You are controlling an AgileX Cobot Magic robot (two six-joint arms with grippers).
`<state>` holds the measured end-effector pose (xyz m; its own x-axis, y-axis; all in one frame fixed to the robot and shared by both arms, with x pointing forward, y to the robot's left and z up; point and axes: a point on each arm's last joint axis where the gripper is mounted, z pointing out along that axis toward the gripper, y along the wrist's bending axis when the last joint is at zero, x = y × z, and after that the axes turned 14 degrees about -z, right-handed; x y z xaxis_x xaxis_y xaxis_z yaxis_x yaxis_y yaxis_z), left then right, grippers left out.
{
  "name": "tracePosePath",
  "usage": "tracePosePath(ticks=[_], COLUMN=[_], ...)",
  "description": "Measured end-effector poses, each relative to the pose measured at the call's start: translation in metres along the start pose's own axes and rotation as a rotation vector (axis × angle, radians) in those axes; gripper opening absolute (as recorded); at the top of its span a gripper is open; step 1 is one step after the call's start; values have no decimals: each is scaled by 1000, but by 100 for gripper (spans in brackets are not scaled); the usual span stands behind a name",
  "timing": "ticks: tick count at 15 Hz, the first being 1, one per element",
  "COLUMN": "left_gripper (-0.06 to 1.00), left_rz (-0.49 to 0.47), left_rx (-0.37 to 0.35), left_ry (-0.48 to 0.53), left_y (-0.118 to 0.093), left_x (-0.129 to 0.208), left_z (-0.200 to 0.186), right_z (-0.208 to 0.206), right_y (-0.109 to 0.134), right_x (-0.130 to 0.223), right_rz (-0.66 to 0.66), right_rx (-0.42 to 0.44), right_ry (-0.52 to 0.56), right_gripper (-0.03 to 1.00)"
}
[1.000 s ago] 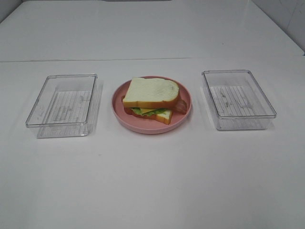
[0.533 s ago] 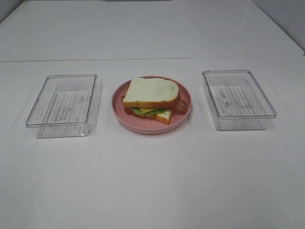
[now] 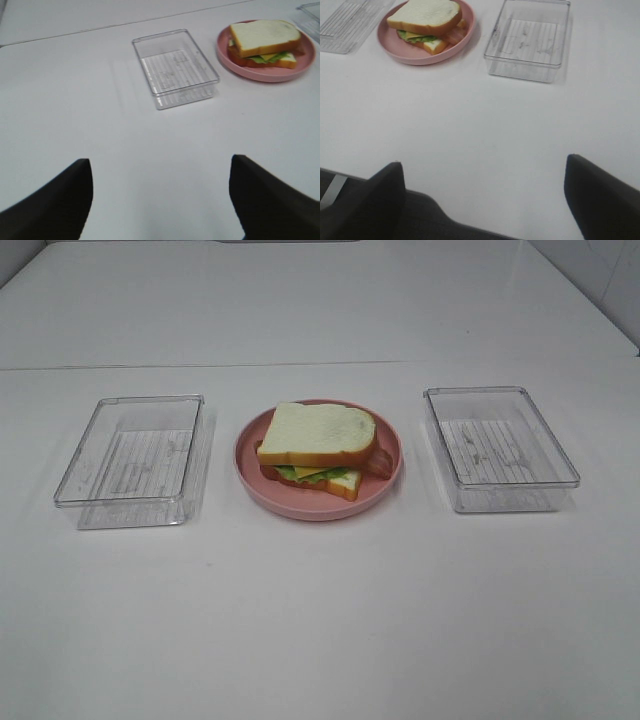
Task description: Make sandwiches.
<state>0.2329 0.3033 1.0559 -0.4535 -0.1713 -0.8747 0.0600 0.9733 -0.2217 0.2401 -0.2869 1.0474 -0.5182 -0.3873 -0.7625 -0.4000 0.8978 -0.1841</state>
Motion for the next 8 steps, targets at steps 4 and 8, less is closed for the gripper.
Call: tracePosePath(ticks=[4, 8], left_gripper=[72, 72], left_rz=[-94, -107], left_rx=[-190, -218], left_ry=[-48, -55], left_y=[-1, -2], left_x=[0, 1], left_z=[0, 0], right_z=[-8, -11], right_y=[4, 7], right_x=[5, 7], right_rz=[53, 55], right_rx=[104, 109], right_ry=[-60, -86], right_gripper=[81, 81])
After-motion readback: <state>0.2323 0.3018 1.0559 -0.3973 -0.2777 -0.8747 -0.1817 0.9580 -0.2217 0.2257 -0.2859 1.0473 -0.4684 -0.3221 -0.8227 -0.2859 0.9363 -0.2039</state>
